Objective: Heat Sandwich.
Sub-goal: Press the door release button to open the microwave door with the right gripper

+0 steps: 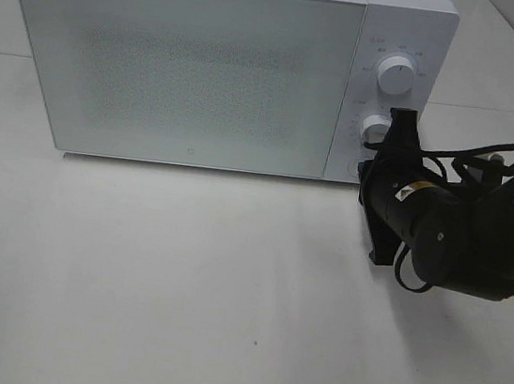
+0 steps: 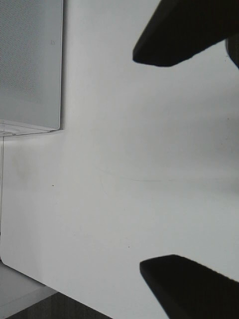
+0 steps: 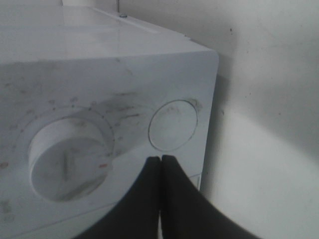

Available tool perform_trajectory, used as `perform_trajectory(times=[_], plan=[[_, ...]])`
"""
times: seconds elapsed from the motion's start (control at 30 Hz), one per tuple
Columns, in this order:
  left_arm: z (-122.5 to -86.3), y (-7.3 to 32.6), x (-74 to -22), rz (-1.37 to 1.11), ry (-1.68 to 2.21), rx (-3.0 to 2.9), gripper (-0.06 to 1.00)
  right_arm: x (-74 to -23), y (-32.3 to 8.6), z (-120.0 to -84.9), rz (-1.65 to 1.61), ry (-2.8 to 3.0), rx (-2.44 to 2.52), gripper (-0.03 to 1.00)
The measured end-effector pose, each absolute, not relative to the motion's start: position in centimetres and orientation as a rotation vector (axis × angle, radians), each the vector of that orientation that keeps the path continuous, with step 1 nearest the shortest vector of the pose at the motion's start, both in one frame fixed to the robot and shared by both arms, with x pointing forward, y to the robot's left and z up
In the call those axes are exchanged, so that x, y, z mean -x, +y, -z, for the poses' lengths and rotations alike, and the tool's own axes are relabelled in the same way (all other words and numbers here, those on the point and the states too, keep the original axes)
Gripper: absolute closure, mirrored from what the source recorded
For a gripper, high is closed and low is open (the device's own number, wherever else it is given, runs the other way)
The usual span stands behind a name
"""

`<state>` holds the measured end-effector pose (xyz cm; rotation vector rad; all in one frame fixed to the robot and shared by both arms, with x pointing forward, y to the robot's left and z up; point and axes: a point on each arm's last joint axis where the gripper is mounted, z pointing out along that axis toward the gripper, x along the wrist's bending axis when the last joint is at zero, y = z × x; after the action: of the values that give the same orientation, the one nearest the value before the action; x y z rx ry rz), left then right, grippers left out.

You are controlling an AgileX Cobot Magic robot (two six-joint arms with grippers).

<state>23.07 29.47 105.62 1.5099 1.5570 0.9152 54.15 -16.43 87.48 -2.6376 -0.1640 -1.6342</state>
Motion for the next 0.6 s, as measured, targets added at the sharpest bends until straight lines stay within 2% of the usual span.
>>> perform_trajectory(times=[0.6], plan=[[-105.6, 29.5, -23.1, -0.915, 1.557, -1.51, -0.03, -56.7, -16.5, -85.9, 1.564, -0.116, 2.683, 0.96]])
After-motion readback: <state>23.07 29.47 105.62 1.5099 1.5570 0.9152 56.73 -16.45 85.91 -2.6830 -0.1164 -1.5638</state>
